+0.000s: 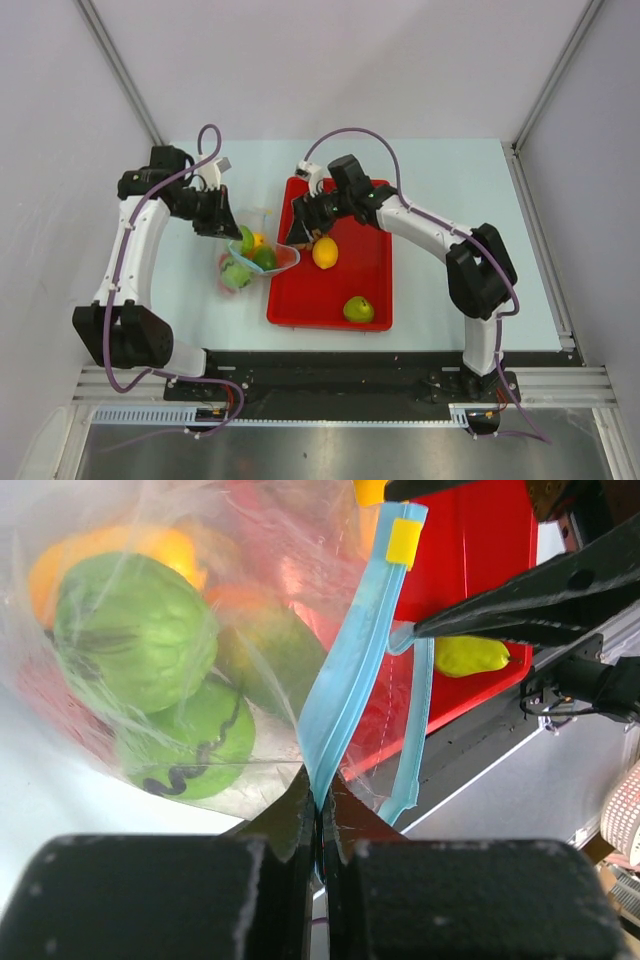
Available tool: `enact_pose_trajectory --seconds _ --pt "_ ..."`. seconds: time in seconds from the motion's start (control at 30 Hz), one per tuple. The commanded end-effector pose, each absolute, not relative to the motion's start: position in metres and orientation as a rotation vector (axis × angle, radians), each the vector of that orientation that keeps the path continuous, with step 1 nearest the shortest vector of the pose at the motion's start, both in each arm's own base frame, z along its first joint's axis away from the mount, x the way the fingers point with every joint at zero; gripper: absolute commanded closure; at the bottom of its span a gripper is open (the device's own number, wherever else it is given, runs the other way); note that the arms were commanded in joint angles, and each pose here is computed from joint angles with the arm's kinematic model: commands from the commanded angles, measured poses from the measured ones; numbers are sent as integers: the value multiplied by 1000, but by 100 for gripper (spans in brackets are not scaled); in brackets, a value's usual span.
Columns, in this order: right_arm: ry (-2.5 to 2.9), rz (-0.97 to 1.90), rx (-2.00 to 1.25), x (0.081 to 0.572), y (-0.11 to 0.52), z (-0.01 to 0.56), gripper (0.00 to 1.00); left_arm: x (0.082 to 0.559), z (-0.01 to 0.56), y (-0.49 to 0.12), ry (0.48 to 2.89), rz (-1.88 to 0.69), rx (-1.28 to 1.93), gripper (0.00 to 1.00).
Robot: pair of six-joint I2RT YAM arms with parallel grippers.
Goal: Place the food in the zip-top bag and seal the zipper
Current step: Adjust the zipper food storage bag at the center of the board.
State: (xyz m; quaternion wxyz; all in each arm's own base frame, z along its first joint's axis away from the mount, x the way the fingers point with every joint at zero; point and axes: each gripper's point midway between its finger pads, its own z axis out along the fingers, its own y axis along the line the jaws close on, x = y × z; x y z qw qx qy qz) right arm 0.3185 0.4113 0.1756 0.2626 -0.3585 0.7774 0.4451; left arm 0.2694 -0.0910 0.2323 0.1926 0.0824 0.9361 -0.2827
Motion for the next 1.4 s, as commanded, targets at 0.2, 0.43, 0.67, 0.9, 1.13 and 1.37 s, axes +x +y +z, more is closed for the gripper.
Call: enact_pose_trajectory --seconds 0.2,0.43,0.67,0.9,1.13,1.37 --pt "1970 1249 -1030 290 405 221 6 267 244 -94 2561 -812 241 95" --pt "2031 1160 -1103 279 424 181 19 266 246 -92 2561 -791 250 94" --pt "2034 1125 -1050 289 422 190 84 257 243 -84 2579 -727 277 93" --pt "2026 1185 -1003 288 427 207 100 251 238 -67 2603 -572 305 73" --pt "1963 1298 -964 282 435 241 100 248 236 -45 2620 -396 362 58" --pt "1890 1385 -929 278 445 283 100 251 249 -44 2599 -385 408 100"
